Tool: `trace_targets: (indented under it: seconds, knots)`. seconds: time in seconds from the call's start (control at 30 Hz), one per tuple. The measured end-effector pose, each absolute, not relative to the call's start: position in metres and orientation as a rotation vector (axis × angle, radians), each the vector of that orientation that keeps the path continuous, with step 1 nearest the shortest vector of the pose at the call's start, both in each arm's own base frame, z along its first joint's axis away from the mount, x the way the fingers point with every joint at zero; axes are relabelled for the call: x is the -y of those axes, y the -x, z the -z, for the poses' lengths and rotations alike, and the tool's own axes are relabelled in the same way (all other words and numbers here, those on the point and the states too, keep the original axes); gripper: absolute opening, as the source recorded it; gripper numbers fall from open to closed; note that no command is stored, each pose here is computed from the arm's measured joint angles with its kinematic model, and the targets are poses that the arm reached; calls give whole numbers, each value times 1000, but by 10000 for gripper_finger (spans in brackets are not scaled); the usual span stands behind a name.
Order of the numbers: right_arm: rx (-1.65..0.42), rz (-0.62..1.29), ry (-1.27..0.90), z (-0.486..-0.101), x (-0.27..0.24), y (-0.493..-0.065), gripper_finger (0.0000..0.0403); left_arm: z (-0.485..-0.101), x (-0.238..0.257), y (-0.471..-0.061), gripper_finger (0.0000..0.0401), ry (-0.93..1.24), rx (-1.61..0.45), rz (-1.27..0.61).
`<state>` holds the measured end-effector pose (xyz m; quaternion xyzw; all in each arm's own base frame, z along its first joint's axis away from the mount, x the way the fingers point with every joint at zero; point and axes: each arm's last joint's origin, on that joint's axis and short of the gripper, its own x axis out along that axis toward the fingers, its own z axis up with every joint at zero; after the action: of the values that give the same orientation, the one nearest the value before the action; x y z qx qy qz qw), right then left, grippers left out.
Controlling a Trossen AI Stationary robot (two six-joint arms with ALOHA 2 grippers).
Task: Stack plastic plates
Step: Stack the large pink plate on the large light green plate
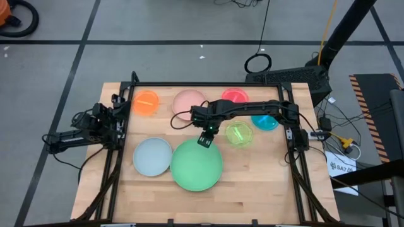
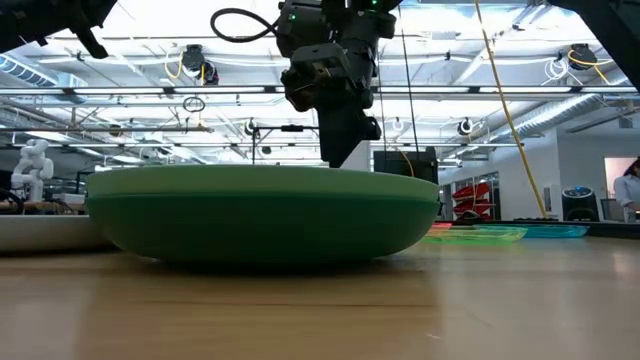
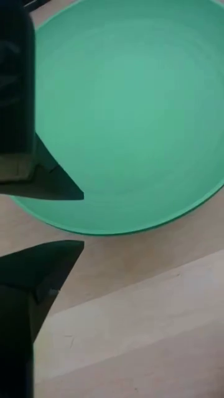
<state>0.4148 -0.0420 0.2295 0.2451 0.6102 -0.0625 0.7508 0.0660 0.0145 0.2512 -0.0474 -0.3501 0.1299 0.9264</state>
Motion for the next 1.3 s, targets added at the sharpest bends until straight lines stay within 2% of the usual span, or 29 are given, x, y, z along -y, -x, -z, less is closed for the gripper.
trace_targets:
  seconds: [0.17, 0.37, 0.57, 0.77, 0.93, 1.1, 1.3]
  knots:
    - [-1337, 111, -492, -234, 42, -411, 124, -251, -15, -66, 5, 96, 713, -267]
    - [-1257, 126, -312, -259, 34, -405, 115, -249, -15, -68, 5, 95, 682, -270]
    - [-1170, 76, -256, -279, 26, -385, 114, -243, -15, -72, 5, 113, 613, -270]
    - [-1017, 75, -244, -265, 28, -360, 114, -239, -16, -75, 5, 145, 572, -265]
    - [-887, 173, -93, -240, 32, -354, 114, -234, -16, -77, 5, 161, 515, -267]
    - [-835, 312, 58, -225, 43, -360, 114, -222, -17, -83, 5, 162, 377, -290]
    - [-783, 298, 57, -222, 72, -378, 114, -222, -20, -82, 5, 151, 381, -393]
